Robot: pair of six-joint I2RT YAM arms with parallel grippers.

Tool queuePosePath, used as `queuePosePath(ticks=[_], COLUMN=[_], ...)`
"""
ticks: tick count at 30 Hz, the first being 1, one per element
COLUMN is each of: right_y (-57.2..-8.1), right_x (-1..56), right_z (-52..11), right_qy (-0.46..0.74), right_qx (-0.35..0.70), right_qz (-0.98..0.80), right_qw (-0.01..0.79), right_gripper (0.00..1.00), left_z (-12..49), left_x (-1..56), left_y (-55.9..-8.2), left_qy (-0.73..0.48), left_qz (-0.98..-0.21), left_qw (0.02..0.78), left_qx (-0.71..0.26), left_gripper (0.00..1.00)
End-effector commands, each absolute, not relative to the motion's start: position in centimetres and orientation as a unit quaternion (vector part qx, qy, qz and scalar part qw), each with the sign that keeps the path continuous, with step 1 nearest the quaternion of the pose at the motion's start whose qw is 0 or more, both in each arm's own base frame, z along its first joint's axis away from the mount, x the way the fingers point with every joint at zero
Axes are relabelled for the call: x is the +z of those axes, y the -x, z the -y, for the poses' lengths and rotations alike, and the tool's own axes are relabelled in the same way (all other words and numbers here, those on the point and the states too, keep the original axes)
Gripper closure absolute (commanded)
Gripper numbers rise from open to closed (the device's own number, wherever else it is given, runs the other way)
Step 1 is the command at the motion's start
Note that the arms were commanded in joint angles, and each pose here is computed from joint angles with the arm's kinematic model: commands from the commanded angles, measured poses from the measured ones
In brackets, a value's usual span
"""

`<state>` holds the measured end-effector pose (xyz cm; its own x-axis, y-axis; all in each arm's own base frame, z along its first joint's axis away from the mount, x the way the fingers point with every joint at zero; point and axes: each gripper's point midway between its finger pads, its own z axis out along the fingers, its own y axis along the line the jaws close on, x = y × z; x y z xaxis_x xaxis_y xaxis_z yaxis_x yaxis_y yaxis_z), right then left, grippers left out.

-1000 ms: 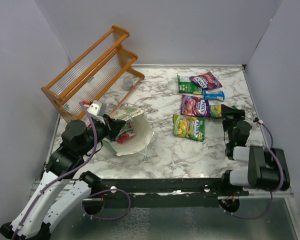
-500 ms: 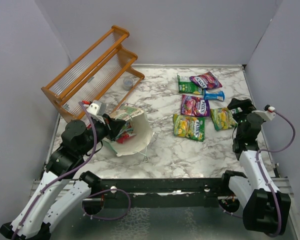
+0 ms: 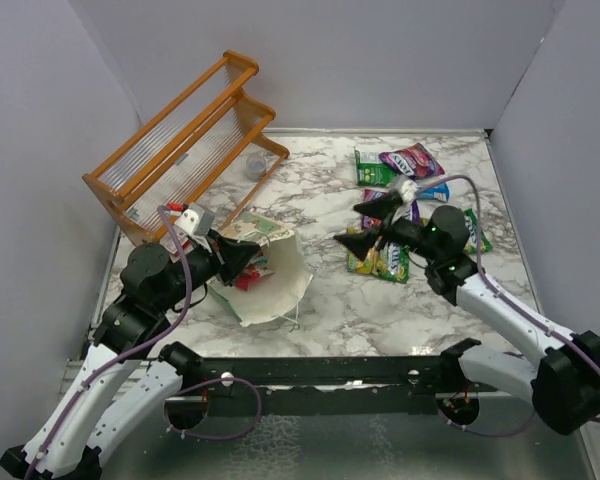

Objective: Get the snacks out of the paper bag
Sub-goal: Take out the snack from the paper bag.

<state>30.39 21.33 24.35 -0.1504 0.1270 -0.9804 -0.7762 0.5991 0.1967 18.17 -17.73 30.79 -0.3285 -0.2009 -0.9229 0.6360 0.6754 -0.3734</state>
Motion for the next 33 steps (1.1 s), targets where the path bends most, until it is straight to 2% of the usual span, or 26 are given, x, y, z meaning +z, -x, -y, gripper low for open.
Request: queuePosePath(ticks=[1,4,8,14,22,25,33], right_y=[-22.8,-17.9,-13.8,-16.1,-17.2,-17.8,-13.7], right_x=[26.4,25.7,23.5,20.3,18.9,16.6,11.2], right_z=[-28.4,-31.6,-34.8,-38.4,-40.1,-40.5,-43.2], right_qy=[0.497,0.593,0.667,0.703,0.727,0.743,0.77], right_qx=[0.345,0.345,0.301,0.155,0.114,0.1,0.154], right_qz=[-0.499,-0.408,-0.332,-0.361,-0.336,-0.347,-0.343], right_qw=[0.62,0.603,0.595,0.593,0.589,0.564,0.516], right_gripper=[0.06,0.12,0.13,0.39,0.54,0.55,0.55], left_z=[19.8,20.2,20.5,20.8,20.6,20.8,21.3], left_x=[33.0,32.6,32.4,31.5,29.7,29.3,28.5], left_y=[-15.9,-15.4,-15.1,-14.5,-14.0,-13.8,-14.2], left_qy=[-0.203,-0.212,-0.216,-0.234,-0.241,-0.245,-0.24], left_qz=[-0.672,-0.67,-0.664,-0.663,-0.675,-0.673,-0.684], left_qw=[0.554,0.544,0.54,0.527,0.514,0.509,0.492], left_qx=[-0.447,-0.459,-0.469,-0.477,-0.472,-0.477,-0.481], left_gripper=[1.0,1.0,1.0,1.0,1.0,1.0,1.0])
